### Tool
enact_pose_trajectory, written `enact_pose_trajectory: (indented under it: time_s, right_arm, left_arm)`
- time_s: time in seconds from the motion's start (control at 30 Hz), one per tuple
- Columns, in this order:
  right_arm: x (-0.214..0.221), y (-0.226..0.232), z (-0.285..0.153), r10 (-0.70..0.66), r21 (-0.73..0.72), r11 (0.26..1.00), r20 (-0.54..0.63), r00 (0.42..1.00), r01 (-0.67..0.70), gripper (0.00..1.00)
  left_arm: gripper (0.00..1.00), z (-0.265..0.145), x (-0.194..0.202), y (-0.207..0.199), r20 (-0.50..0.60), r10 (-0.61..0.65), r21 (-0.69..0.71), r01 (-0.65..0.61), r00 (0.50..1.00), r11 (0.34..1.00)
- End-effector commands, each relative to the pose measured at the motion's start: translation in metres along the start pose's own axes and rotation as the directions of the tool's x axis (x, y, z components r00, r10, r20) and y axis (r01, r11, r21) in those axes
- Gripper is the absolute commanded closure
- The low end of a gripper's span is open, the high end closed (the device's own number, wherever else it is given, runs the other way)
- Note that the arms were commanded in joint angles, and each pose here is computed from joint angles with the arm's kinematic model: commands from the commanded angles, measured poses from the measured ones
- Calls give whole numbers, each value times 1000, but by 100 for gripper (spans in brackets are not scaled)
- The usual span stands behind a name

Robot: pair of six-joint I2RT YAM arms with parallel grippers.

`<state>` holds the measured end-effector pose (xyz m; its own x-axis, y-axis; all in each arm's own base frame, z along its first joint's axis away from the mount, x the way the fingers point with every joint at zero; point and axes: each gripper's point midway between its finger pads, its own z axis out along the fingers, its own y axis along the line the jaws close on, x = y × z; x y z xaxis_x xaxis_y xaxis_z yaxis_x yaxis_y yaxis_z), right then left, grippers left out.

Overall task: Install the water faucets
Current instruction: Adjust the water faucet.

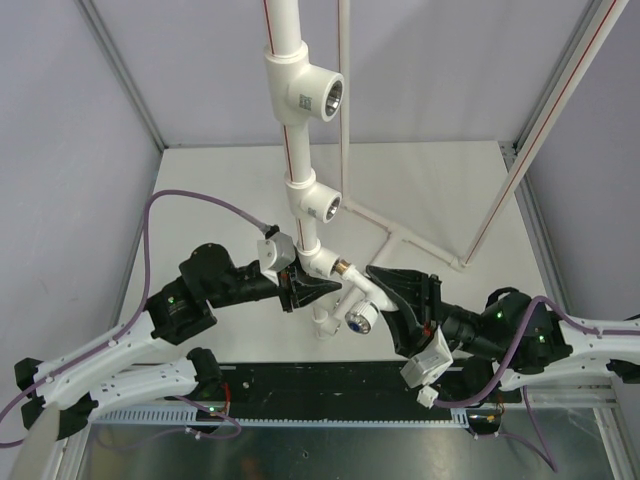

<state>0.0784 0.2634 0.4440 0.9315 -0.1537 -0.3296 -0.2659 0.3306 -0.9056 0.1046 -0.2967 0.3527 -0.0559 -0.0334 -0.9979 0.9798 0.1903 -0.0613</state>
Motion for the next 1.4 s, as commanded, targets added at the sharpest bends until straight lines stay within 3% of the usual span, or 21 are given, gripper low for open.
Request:
enact_pose_trajectory:
  time_s: [0.0,0.2,0.5,0.87,1.37]
  right_arm:
    - [-11,-19,-3,43,36,998,36,998,-45,100]
    - [-9,-9,-2,64,0,998,27,998,-64,100]
    - [3,50,-28,163,-144,974,-75,984,-173,100]
    - [24,114,-33,245,-115,958,-139,959,-262,100]
    - [41,105,-29,243,-30,968,-129,961,-249,100]
  left_arm:
    - [100,-5,1,-27,-30,-145,93,148,989,985]
    - [100,-4,3,-25,-34,-144,83,147,989,986]
    - [100,-3,14,-5,-20,-185,-8,185,982,983]
    - [100,2,6,14,1,-204,-7,204,979,979]
    - [100,5,11,11,-22,-213,14,213,977,977]
